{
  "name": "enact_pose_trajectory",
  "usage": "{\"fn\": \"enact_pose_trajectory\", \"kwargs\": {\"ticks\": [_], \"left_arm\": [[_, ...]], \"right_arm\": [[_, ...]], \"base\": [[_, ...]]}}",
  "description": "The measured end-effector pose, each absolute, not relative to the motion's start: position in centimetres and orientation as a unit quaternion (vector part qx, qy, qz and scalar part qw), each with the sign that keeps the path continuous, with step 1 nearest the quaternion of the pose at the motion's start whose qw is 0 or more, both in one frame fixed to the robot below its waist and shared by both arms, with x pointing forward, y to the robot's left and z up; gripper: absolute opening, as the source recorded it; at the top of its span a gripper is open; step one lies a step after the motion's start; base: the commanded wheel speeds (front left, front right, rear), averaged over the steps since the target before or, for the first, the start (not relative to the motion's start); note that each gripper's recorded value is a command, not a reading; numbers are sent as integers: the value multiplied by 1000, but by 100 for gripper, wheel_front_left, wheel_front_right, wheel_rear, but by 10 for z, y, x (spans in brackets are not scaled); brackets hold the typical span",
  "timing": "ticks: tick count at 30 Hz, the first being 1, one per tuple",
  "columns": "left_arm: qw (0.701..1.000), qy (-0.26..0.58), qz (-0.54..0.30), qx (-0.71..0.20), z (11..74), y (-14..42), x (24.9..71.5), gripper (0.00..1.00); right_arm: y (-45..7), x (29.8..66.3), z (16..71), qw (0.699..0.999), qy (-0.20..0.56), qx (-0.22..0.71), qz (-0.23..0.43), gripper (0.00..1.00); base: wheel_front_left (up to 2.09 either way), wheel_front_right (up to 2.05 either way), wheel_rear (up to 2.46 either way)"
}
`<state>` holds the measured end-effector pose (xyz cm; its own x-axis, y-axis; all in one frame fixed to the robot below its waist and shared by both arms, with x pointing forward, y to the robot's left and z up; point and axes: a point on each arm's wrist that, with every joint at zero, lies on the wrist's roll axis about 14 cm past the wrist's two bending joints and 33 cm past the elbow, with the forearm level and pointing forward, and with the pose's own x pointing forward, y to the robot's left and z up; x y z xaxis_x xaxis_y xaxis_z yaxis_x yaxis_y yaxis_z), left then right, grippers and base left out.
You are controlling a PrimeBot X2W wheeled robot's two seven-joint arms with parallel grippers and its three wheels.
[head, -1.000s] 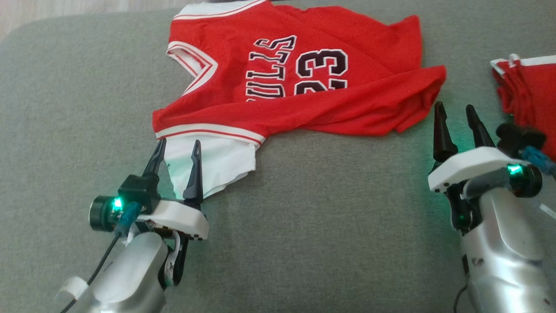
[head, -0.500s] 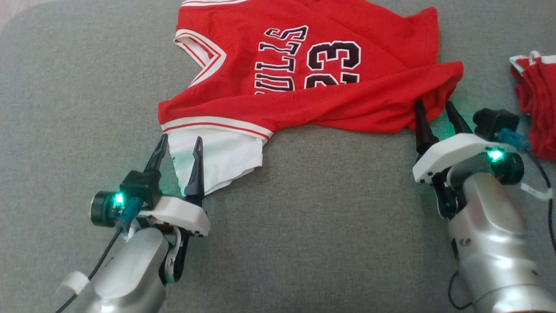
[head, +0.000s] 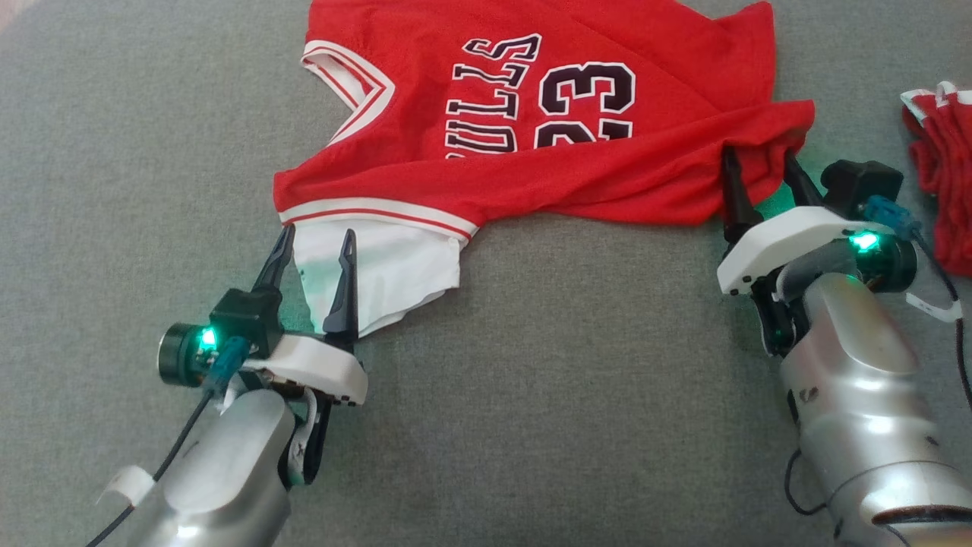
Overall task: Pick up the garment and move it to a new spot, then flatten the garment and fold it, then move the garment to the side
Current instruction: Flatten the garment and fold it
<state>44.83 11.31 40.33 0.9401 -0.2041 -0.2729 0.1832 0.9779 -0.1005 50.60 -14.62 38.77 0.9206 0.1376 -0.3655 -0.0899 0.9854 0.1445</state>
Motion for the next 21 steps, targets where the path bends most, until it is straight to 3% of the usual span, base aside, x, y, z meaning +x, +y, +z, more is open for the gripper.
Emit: {"fn": "enact_pose_trajectory", "kwargs": {"ticks": [15,16,17,18,21], "left_arm": [[983,147,-100,-36,400,112,448,100],[983,147,-100,-36,400,112,448,100],[983,147,-100,-36,400,113,448,100],[984,147,-99,-35,400,113,448,100],[984,147,-98,-33,400,114,447,100]], "right_arm": [[-146,512,386,975,201,70,54,100],[-146,514,387,976,201,69,55,61],[-146,515,387,976,202,68,55,14],[-146,516,388,976,202,66,55,0],[-147,514,387,976,204,58,56,0]], "base": [[0,0,0],[0,0,0],[0,0,0],[0,0,0],[0,0,0]]}}
